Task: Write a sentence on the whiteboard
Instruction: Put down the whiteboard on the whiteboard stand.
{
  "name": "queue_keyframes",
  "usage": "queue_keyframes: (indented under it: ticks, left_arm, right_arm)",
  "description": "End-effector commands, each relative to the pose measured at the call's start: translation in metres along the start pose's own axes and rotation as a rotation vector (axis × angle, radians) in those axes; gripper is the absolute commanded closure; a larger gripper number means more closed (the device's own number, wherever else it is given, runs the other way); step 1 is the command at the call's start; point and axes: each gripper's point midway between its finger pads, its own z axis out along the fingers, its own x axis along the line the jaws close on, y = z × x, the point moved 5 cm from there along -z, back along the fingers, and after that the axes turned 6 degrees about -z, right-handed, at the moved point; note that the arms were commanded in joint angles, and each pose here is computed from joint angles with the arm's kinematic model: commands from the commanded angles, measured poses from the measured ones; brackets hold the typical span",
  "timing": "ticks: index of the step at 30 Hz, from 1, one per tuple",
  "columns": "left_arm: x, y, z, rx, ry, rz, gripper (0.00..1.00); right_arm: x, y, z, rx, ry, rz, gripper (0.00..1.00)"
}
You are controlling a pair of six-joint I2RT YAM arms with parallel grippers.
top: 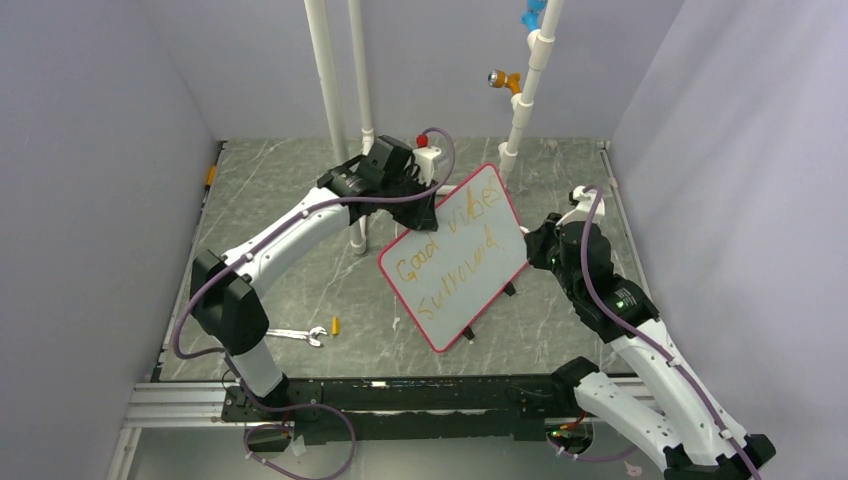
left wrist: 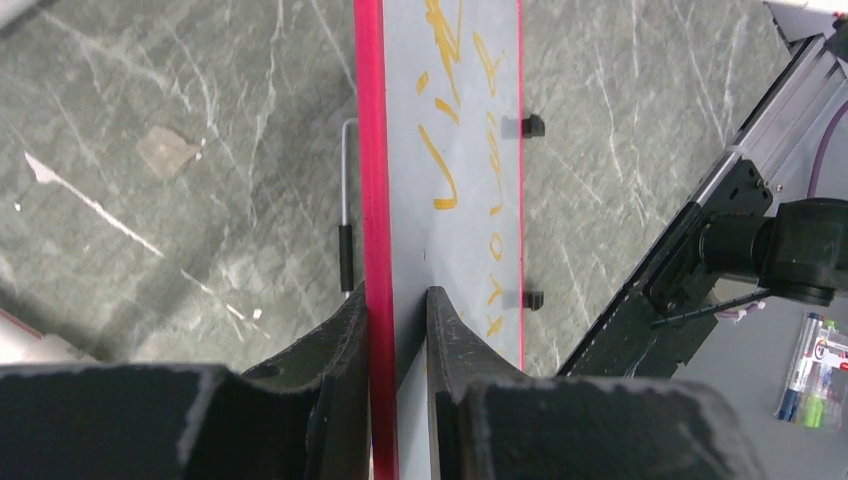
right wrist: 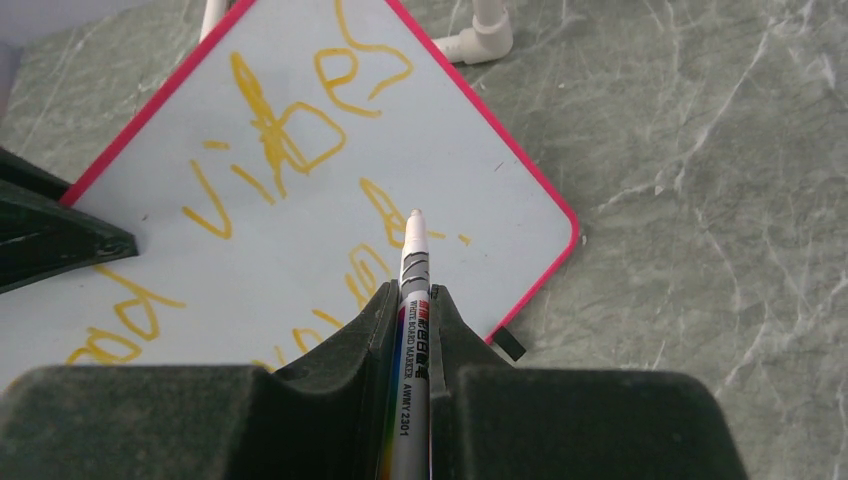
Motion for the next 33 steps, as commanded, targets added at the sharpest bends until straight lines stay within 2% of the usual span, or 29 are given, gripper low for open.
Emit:
queue_keyframes:
  ticks: [1,13,23,33]
  left_arm:
    - [-0.014,-0.025,0.034,0.124,-0.022,0.045,1.00]
    - [-0.024,-0.049,0.058,0.268,-0.062,0.149,1.00]
    - [-0.023,-0.070,0.033,0.302,-0.065,0.137,1.00]
    - [-0.011,-0.086,0.044,0.342,-0.024,0.115,1.00]
  right_arm:
    - [-0.004,0.018,-0.014,-0.053,-0.017,-0.007,1.00]
    - [-0.011,0.018,-0.025,-0.068,-0.035,-0.014,1.00]
    - [-0.012,0.013,-0.024,-0.056,-0.032,-0.019,1.00]
    - [-0.011,0.012,-0.023,-0.049,-0.028,-0.019,1.00]
